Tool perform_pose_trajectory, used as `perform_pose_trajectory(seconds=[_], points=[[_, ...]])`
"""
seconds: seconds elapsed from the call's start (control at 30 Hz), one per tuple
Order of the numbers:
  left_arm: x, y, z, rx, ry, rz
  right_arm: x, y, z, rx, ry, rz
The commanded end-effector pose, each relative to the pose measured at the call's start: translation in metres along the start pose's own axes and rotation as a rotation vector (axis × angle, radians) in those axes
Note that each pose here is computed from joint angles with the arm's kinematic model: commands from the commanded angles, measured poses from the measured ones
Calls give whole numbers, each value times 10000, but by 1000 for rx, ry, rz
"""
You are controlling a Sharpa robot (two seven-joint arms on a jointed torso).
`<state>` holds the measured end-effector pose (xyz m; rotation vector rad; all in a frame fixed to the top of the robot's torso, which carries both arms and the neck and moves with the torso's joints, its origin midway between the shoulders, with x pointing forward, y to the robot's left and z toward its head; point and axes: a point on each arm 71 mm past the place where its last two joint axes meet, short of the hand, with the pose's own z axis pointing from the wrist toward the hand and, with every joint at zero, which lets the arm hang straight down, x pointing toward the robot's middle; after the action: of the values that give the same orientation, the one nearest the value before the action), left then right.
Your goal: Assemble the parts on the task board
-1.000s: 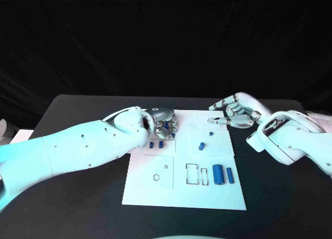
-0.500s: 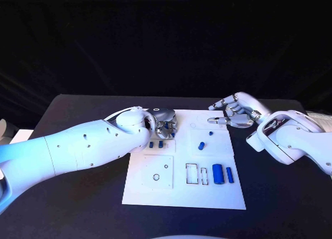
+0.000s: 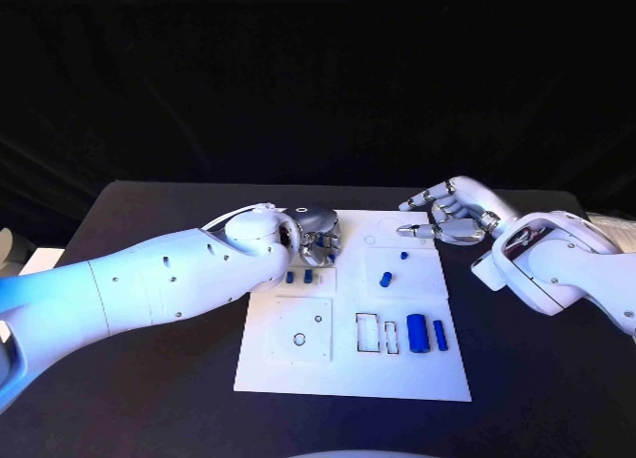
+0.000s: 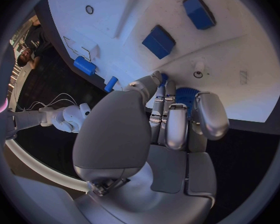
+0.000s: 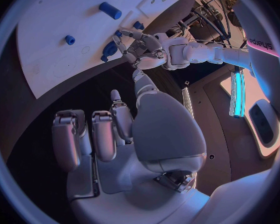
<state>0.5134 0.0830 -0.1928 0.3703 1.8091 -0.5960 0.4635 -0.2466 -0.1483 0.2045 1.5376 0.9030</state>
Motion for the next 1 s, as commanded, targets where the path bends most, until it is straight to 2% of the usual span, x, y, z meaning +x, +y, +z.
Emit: perform_pose_trajectory(seconds=[0.03,0.3,0.63,0.93,1.0], points=[[48,-2,6,-4,44,13,16,15,-1,-11,14,0],[38,24,2,-18,29,10,16,16,-2,-11,14,0],[-8,33,-28,0,-38,-32,18,17,0,-12,14,0],[-100,69,-134,10,-103,-96,14,11,0,-11,12,1],[-139,94,-181,7,-119,-111,11,6,0,-9,12,1]])
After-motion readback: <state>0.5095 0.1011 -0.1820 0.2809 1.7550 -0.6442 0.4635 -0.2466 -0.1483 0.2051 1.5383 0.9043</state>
